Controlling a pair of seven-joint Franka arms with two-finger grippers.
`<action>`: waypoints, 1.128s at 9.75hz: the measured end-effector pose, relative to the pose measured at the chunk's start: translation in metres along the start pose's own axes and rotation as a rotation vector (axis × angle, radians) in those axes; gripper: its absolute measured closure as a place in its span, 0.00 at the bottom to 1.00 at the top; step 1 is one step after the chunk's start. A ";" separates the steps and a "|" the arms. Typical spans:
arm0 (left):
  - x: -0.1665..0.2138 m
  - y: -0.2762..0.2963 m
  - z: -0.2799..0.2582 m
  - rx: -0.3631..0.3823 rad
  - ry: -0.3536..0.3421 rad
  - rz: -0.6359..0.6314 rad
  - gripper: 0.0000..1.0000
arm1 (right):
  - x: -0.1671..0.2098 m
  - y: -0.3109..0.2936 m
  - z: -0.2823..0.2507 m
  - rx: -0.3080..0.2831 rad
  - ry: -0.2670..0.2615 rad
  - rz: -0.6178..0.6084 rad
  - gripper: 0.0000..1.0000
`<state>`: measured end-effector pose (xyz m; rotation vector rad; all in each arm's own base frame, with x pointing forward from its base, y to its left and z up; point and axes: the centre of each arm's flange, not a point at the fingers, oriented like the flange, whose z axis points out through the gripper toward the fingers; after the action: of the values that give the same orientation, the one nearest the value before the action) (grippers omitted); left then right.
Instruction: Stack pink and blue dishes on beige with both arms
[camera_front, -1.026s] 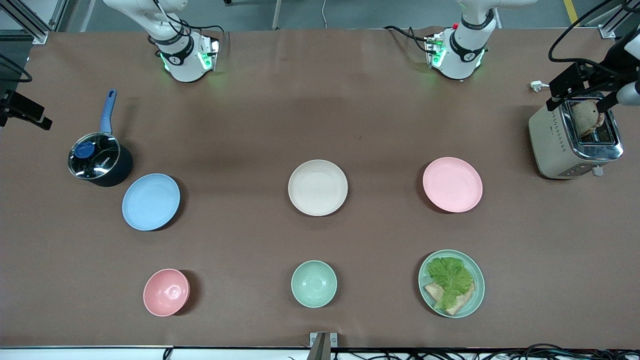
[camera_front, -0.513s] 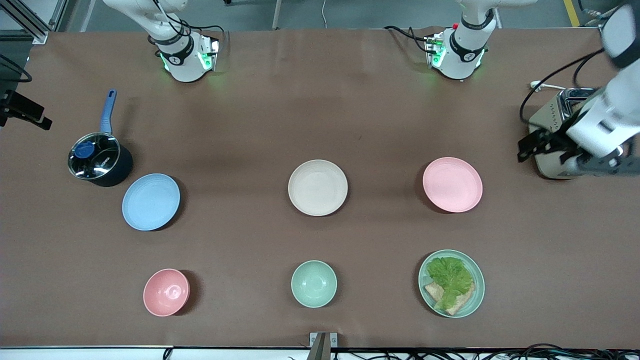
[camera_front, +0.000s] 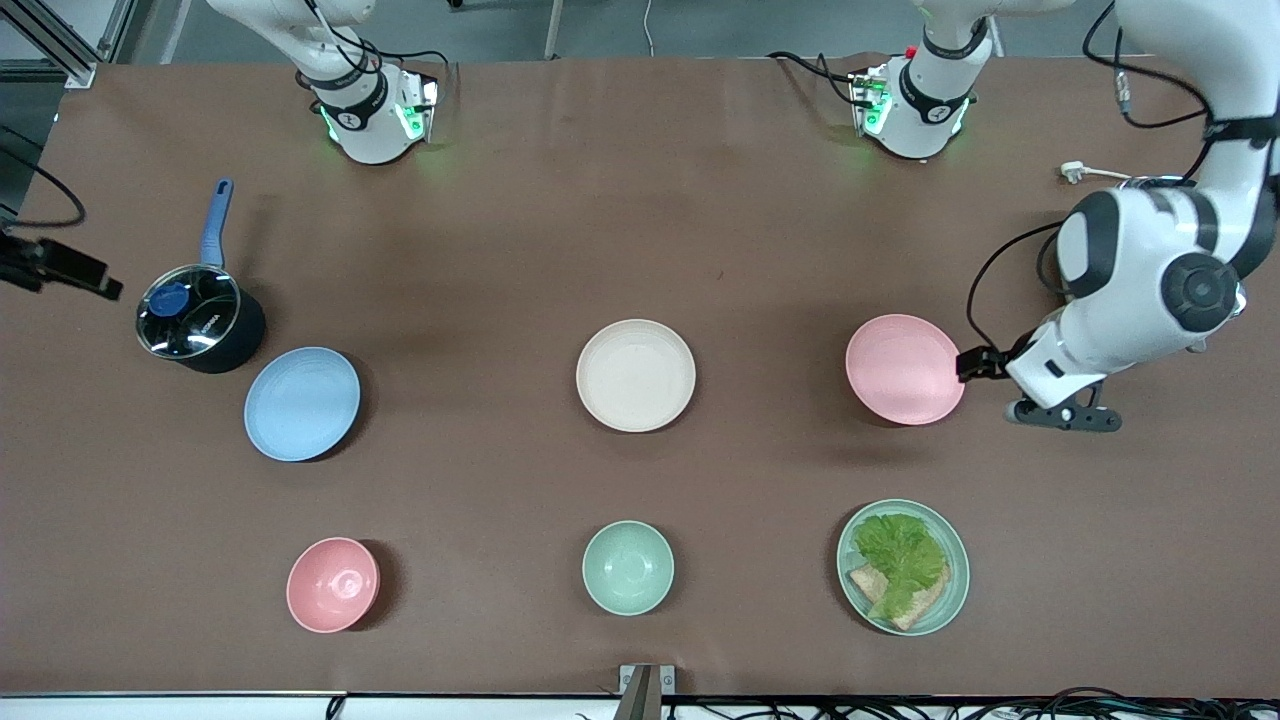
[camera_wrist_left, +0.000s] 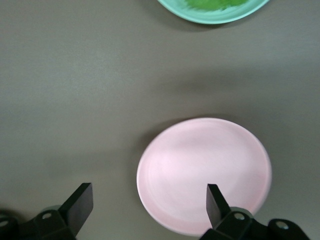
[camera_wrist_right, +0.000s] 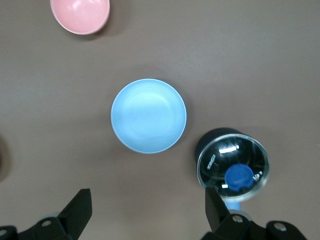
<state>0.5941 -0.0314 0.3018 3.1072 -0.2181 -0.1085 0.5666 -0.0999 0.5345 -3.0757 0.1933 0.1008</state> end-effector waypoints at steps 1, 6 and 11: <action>-0.002 -0.007 0.027 -0.002 -0.025 0.010 0.03 | 0.012 0.008 0.043 0.023 -0.020 -0.016 0.00; -0.023 -0.034 0.113 -0.013 -0.100 0.051 0.33 | 0.059 0.097 0.223 0.197 -0.040 -0.119 0.00; -0.028 -0.026 0.106 -0.096 -0.099 -0.001 0.89 | 0.052 0.131 0.321 0.363 -0.037 -0.139 0.05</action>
<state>0.5621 -0.0039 0.1972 3.0090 -0.2077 -0.2650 0.5814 -0.2157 0.2044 -2.7124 -0.0052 0.1029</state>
